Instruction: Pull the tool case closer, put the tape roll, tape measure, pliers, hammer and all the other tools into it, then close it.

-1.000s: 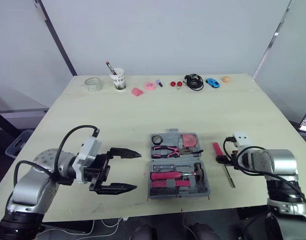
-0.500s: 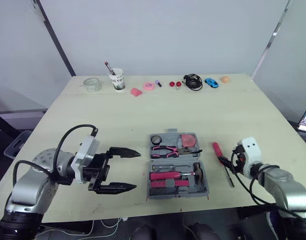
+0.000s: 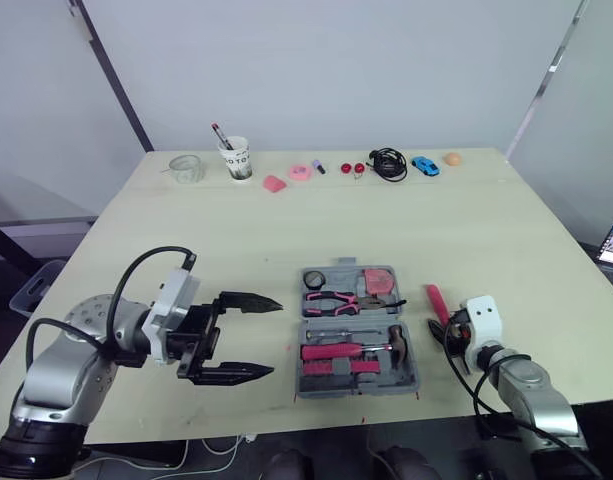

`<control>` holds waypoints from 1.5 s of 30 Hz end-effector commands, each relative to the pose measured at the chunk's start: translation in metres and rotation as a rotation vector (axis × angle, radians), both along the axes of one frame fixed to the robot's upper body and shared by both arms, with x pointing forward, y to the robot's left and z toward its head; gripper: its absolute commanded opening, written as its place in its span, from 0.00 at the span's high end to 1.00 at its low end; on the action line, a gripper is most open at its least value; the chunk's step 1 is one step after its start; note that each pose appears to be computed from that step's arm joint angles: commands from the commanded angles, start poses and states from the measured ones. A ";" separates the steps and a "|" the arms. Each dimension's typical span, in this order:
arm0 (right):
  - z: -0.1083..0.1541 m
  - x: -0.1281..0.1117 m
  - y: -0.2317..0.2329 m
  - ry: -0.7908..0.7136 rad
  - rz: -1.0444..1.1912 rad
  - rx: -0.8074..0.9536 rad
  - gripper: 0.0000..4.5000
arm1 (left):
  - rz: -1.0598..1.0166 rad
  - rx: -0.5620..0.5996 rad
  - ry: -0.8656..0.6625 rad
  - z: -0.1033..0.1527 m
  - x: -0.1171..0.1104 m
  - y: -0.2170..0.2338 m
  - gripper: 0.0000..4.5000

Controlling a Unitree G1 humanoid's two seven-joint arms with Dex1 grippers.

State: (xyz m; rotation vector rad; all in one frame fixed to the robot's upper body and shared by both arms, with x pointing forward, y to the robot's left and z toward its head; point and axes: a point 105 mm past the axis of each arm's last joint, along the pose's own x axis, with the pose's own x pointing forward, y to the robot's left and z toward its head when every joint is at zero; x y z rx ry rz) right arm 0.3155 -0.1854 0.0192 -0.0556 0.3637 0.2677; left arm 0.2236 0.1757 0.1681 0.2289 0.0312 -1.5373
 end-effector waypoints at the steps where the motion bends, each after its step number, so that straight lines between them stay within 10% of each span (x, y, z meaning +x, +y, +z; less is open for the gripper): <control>1: 0.007 0.003 -0.002 -0.037 -0.004 -0.007 0.68 | -0.006 0.005 -0.034 0.006 0.001 0.002 0.00; 4: 0.007 0.003 -0.002 -0.047 -0.001 -0.025 0.91 | -0.005 0.005 -0.034 0.005 0.001 0.003 0.00; 14: 0.027 -0.001 -0.006 -0.124 0.063 -0.078 0.91 | -0.005 -0.016 -0.038 0.005 0.005 0.006 0.00; 27: 0.081 -0.039 0.050 -0.125 0.680 -0.195 0.91 | 0.014 0.039 -0.045 0.000 0.011 0.026 0.00; 45: 0.068 -0.077 0.138 0.072 1.229 -0.405 0.91 | 0.007 0.083 -0.019 -0.007 -0.004 0.038 0.00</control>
